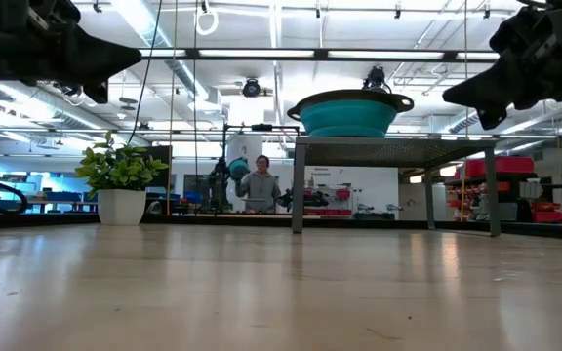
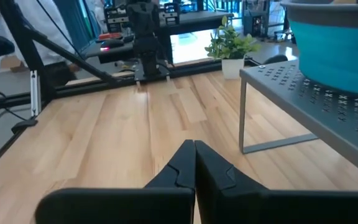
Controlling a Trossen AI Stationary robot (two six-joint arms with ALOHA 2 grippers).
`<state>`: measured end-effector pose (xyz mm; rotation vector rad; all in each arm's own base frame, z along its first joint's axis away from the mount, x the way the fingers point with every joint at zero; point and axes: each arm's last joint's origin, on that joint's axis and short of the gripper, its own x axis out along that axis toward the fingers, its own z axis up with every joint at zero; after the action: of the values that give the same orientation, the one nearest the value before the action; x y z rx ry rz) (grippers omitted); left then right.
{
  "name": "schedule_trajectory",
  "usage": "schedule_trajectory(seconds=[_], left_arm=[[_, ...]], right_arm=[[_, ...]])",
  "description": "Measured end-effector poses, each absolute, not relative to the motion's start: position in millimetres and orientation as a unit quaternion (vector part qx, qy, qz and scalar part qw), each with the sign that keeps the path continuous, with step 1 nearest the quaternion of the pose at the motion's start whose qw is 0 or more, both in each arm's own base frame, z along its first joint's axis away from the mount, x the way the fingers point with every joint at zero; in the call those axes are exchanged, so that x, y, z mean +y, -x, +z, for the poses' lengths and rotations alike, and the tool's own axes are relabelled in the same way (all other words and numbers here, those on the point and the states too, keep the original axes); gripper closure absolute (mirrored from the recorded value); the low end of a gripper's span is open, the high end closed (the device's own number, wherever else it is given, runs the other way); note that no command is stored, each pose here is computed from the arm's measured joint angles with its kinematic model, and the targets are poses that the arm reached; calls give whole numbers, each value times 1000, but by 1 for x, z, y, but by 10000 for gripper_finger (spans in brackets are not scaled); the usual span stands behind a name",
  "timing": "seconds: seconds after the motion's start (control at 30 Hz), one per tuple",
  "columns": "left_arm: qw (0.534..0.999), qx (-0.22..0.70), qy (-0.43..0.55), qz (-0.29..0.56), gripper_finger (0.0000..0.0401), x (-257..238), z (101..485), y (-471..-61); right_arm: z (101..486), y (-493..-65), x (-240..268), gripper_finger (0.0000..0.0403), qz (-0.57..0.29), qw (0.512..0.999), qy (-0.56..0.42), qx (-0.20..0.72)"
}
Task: Pick & Place Fruit
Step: Return To Home Position
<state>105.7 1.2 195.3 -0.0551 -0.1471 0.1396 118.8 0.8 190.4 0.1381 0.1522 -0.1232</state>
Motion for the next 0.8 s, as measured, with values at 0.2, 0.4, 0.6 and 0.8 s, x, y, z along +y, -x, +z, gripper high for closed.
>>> schedule_trajectory(seconds=[0.2, 0.4, 0.6, 0.8], left_arm=[[994, -77, 19, 74, 397, 2, 194, -94], [994, -67, 20, 78, 394, 2, 195, -92], [994, -63, 43, 76, 393, 2, 192, -92], [992, -72, 55, 84, 394, 3, 179, -96]], right_arm=[[186, -115, 1, 402, -61, 993, -66, 75], [174, -113, 1, 402, -61, 993, -69, 79], [174, -113, 1, 402, -59, 993, -77, 66], [183, -113, 2, 402, -34, 996, -82, 23]])
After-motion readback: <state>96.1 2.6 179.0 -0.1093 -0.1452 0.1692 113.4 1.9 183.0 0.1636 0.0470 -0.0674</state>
